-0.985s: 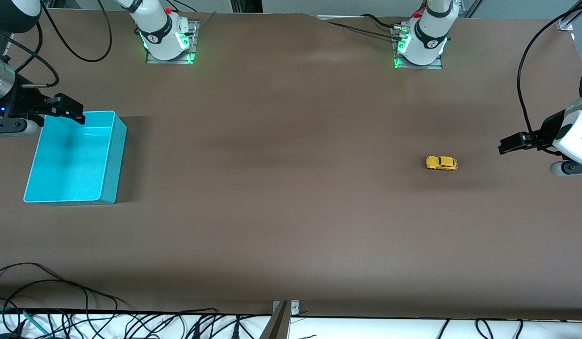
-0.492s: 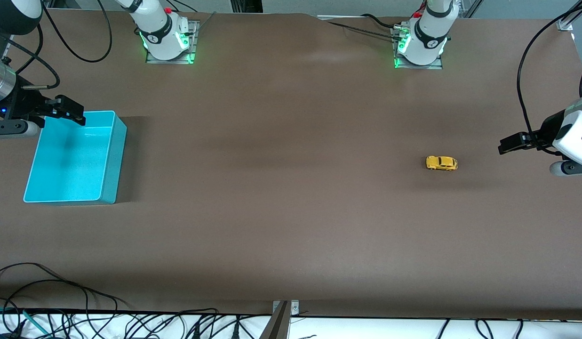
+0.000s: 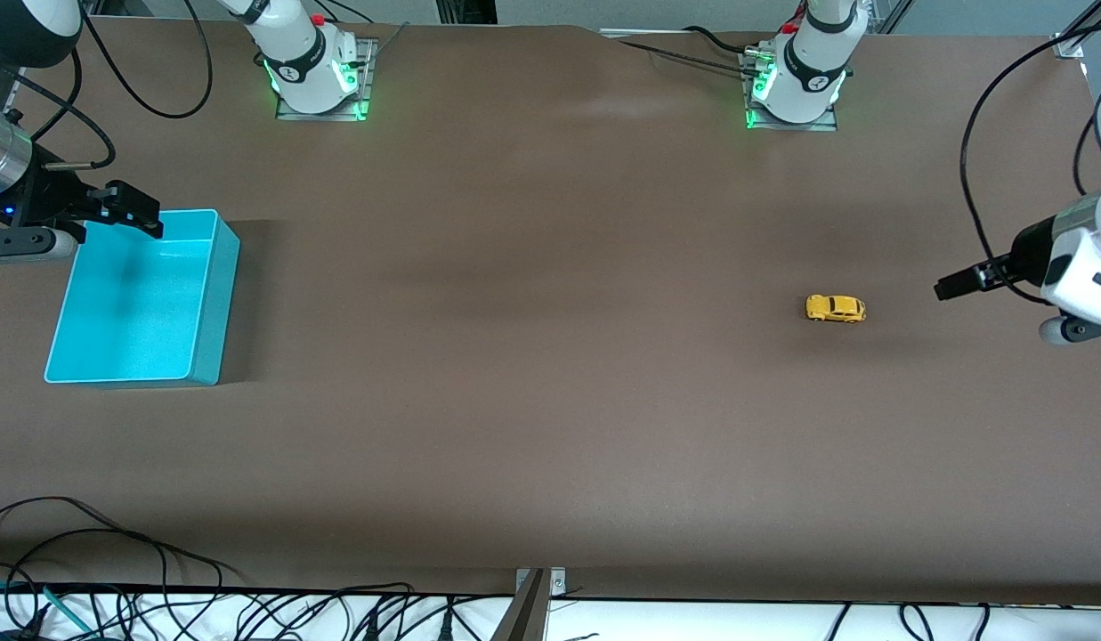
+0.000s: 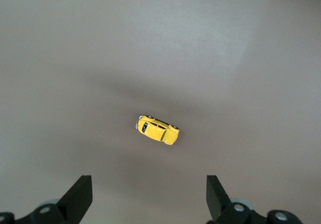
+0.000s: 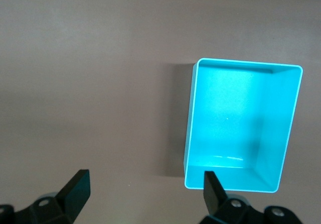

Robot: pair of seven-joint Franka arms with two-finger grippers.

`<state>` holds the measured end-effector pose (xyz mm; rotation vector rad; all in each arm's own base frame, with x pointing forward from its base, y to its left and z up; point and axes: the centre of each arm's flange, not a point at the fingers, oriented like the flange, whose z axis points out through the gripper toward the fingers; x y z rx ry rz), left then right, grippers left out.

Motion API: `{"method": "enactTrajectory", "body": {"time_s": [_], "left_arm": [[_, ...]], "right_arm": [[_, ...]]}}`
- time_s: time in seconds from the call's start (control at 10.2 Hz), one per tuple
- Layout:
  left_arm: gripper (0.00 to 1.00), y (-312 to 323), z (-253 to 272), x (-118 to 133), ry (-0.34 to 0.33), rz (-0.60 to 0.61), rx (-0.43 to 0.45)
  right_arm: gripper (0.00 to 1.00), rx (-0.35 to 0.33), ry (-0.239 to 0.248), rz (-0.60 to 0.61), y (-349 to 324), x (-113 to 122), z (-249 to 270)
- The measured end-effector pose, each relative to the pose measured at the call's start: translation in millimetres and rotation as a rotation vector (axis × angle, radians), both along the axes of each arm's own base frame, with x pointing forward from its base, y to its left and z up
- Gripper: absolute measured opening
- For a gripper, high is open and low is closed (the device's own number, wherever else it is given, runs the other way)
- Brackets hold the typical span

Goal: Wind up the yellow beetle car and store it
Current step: 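Move the left gripper down over the yellow toy car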

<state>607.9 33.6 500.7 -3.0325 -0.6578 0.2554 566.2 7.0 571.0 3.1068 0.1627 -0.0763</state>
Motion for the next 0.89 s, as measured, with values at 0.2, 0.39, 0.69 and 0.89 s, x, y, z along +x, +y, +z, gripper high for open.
{"method": "enactTrajectory", "body": {"time_s": [0.2,0.39,0.69,0.89], "left_arm": [[1.0,-1,-26,4,0.042,0.207,0.036],[1.0,-4,-60,8,0.049,0.436,0.079],[1.0,-12,-133,2,0.02,0.795,0.127],[1.0,-12,-166,-9,0.033,0.954,0.113]], "right_arm": [[1.0,0.0,-0.005,0.003,0,1,1],[1.0,0.0,-0.015,0.005,1,2,2],[1.0,0.002,-0.011,0.035,5,1,1],[1.0,0.003,-0.008,0.056,0,2,0]]}}
